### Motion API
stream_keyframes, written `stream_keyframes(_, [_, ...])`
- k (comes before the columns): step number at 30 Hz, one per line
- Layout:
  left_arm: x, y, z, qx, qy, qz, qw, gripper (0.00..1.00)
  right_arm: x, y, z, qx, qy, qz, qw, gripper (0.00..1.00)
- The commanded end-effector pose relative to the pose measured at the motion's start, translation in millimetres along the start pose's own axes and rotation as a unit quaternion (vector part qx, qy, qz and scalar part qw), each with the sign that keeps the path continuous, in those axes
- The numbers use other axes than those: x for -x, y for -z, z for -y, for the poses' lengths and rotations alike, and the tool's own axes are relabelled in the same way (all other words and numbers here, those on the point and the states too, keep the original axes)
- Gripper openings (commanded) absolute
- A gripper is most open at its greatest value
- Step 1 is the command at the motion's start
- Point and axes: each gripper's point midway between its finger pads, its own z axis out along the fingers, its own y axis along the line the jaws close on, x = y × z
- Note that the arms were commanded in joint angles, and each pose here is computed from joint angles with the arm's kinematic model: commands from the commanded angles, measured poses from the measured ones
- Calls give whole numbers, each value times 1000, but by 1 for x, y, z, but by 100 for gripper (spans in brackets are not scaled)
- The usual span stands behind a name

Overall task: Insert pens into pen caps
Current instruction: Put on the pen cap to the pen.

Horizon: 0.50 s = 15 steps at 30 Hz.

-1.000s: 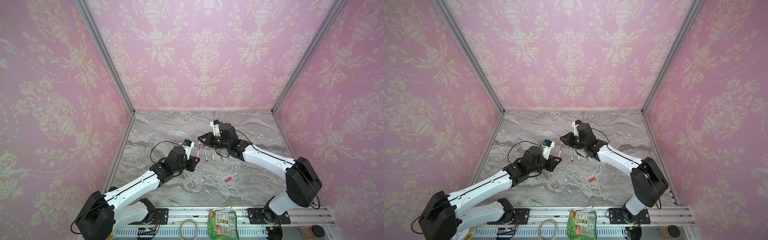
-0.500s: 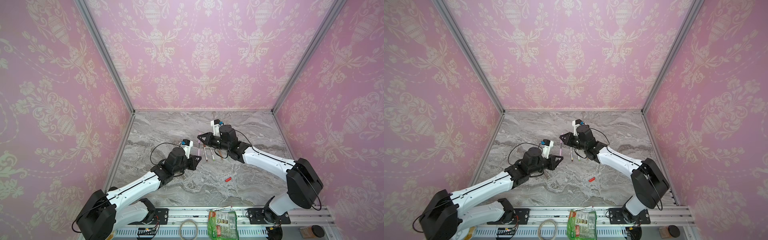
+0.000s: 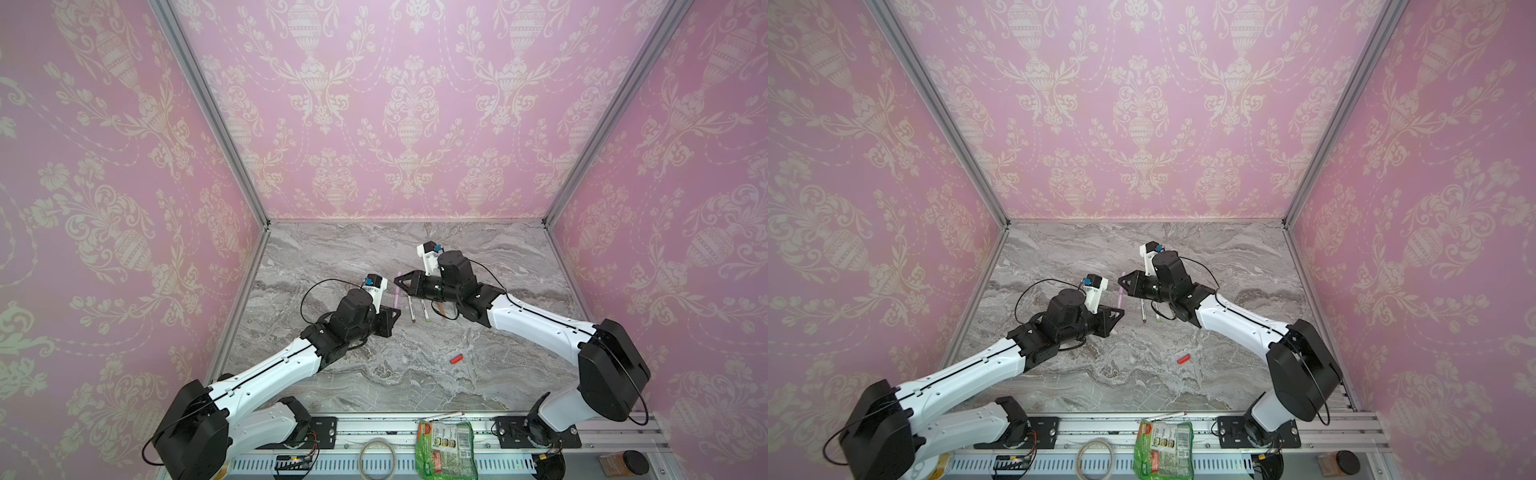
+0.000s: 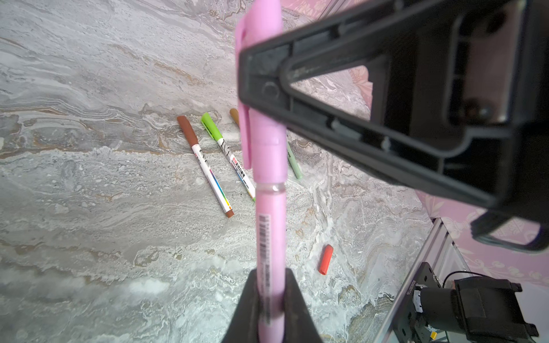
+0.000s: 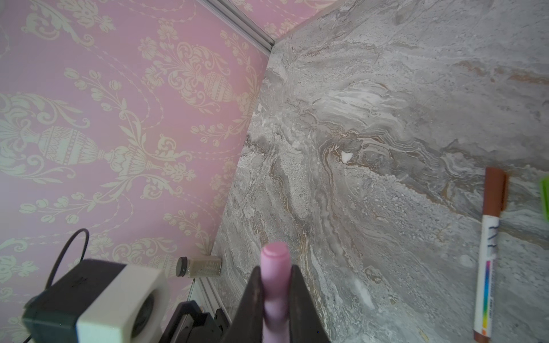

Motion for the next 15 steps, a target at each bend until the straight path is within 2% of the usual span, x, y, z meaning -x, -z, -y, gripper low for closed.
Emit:
stream_keyframes(1, [45, 14, 19, -18, -32, 84, 996, 0, -33, 2, 1, -1, -2, -69, 998, 0])
stream_keyframes(10, [74, 18, 22, -10, -46, 132, 990, 0, -59, -9, 5, 9, -26, -98, 995, 0])
stream_keyframes(15, [118, 21, 23, -12, -59, 173, 983, 0, -96, -14, 16, -11, -35, -141, 989, 0])
